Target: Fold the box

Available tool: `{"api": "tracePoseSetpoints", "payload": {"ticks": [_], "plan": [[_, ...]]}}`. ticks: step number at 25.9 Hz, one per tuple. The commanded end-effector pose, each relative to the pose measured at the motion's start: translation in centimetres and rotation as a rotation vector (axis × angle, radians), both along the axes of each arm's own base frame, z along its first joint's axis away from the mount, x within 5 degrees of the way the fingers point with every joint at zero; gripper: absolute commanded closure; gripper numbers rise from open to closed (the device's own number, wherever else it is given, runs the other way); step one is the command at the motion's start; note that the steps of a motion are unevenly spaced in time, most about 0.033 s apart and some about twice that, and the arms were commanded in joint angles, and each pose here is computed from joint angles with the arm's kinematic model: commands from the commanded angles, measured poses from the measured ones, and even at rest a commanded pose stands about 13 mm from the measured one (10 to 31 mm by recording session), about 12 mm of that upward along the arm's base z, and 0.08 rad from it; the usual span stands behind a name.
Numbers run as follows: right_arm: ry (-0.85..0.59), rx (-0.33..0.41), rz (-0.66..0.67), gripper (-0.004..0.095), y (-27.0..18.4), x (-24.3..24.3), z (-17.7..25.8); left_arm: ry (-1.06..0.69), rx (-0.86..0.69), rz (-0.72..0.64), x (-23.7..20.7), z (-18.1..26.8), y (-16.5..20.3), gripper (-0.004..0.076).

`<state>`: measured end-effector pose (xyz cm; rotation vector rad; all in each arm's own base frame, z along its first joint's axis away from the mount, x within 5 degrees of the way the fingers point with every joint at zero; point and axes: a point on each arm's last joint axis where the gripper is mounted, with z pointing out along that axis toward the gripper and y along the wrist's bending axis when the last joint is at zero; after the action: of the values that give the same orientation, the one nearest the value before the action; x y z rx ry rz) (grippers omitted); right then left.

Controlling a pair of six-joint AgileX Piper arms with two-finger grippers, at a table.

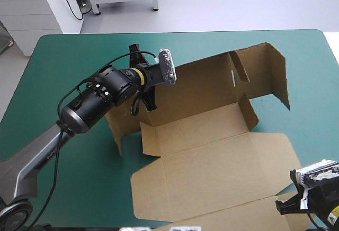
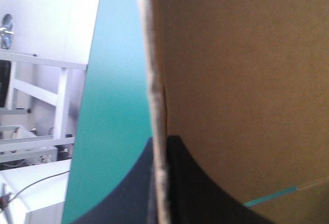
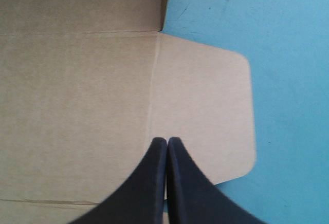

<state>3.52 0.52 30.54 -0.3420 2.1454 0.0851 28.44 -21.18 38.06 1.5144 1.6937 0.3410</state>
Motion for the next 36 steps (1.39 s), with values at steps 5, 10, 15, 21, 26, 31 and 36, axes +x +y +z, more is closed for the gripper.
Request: {"api": "tracePoseSetpoints", "payload": {"ticks": [5,10,15,21,26,31,36], "plan": [[-0.064,0.067,-0.038,0.0929,0.1,0.4,1.2,-0.218,-0.011,-0.050,-1.5,3.4,-0.8,0.0732],[-0.067,0.088,-0.050,0.0929,0.1,0.4,1.4,-0.309,0.070,-0.053,-1.9,2.0,-1.0,0.0731],[-0.118,0.124,-0.057,0.0929,0.1,0.3,2.4,-0.390,0.058,-0.068,-3.7,0.4,-0.8,0.0732],[-0.266,0.191,-0.034,0.0929,0.3,0.3,4.7,-0.557,0.162,-0.060,-5.6,-2.6,-0.2,0.0731],[-0.227,0.180,-0.035,0.0927,0.6,1.5,5.1,-0.556,0.169,-0.055,-5.8,-4.5,0.1,0.0731],[-0.172,0.144,-0.035,0.0927,1.3,3.9,6.4,-0.562,0.194,-0.006,-5.7,-4.7,0.6,0.0731],[-0.146,0.086,-0.011,0.0927,2.2,6.8,8.6,-0.567,0.208,0.012,-5.6,-4.8,0.8,0.0731]]}}
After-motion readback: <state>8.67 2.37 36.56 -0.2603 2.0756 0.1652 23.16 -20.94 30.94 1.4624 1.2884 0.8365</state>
